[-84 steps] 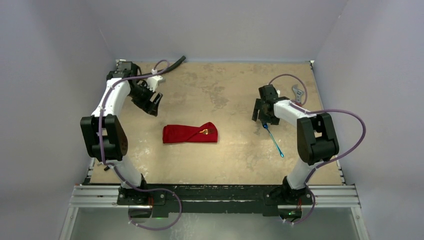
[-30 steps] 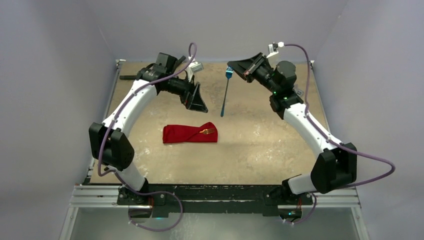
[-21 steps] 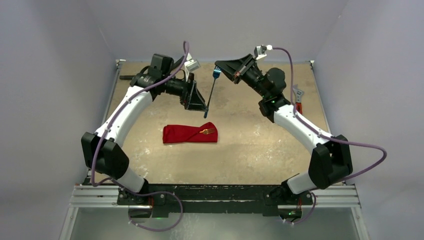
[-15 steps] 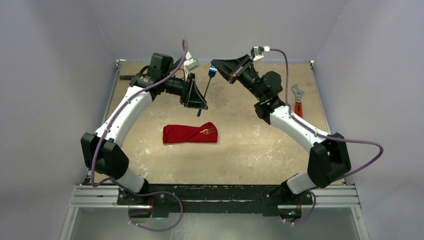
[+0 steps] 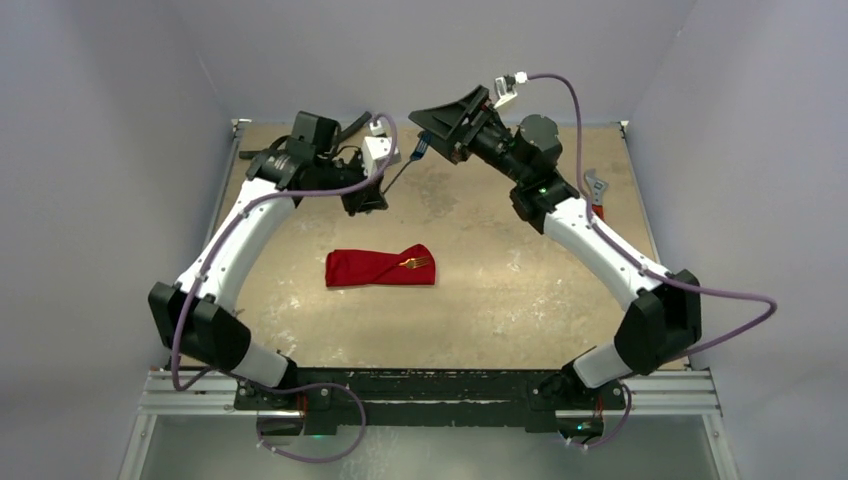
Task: Fold the napkin into a case and place the utensils inside
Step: Pass from the right arm to the left, then pass from the left arm to the right
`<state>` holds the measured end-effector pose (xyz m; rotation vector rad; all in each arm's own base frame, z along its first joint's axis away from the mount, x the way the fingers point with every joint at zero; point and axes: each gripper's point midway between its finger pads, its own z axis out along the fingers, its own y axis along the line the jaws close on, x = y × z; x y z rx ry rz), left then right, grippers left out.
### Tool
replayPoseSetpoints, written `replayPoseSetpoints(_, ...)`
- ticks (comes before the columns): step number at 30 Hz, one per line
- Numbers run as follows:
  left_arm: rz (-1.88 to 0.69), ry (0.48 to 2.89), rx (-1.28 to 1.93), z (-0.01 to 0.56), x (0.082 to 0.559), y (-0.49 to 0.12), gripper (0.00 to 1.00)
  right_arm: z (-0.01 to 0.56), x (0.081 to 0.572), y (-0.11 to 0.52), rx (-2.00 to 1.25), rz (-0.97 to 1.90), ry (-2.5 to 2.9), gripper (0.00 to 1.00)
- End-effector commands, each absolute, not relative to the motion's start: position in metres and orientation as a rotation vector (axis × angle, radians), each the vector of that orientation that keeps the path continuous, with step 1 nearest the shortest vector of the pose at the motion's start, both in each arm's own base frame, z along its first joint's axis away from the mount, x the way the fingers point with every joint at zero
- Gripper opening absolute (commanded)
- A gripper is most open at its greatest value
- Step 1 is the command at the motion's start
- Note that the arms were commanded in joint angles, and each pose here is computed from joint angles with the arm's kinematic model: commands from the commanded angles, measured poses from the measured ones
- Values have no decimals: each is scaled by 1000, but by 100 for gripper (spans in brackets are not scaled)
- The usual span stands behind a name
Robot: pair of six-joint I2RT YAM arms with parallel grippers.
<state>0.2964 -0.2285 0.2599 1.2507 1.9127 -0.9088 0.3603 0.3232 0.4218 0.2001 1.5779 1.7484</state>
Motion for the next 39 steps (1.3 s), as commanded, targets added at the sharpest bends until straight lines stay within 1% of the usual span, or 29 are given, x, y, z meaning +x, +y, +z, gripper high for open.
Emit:
replayPoseSetpoints(1,-19,1704,1357,283,362,-150,0,406,340,300,78,1471,1798,99)
replayPoseSetpoints(3,272,1603,1337,294,381,-123,0,393,339,286,62,1368,1890,99)
replayPoseSetpoints(6,596,1395,1328,317,393,-99,0,377,332,278,40,1284,2009,99)
replayPoseSetpoints(7,682,1321,1343,313,393,-96,0,373,329,277,39,1275,2035,99)
replayPoseSetpoints(10,974,990,1324,346,387,-94,0,371,324,279,55,1320,2040,99)
replayPoseSetpoints(11,1058,890,1316,356,383,-95,0,367,324,280,62,1325,2044,97)
replayPoseSetpoints(13,1179,718,1275,377,374,-101,0,358,321,284,65,1357,2063,88)
replayPoseSetpoints(15,1281,599,1229,397,366,-104,0,349,315,287,93,1397,2071,81)
replayPoseSetpoints(19,1397,543,1247,399,368,-105,0,330,308,298,147,1474,2086,80)
replayPoseSetpoints(23,1433,478,1271,393,364,-111,0,324,306,316,157,1532,2094,79)
replayPoseSetpoints(26,1461,432,1279,390,361,-115,0,330,308,325,185,1606,2057,75)
replayPoseSetpoints(31,1481,473,1288,383,367,-111,0,338,308,337,178,1657,2020,72)
replayPoseSetpoints(35,1467,481,1285,382,366,-111,0,333,310,345,171,1660,2034,65)
replayPoseSetpoints(39,1463,504,1270,385,367,-108,0,322,312,350,171,1638,2070,64)
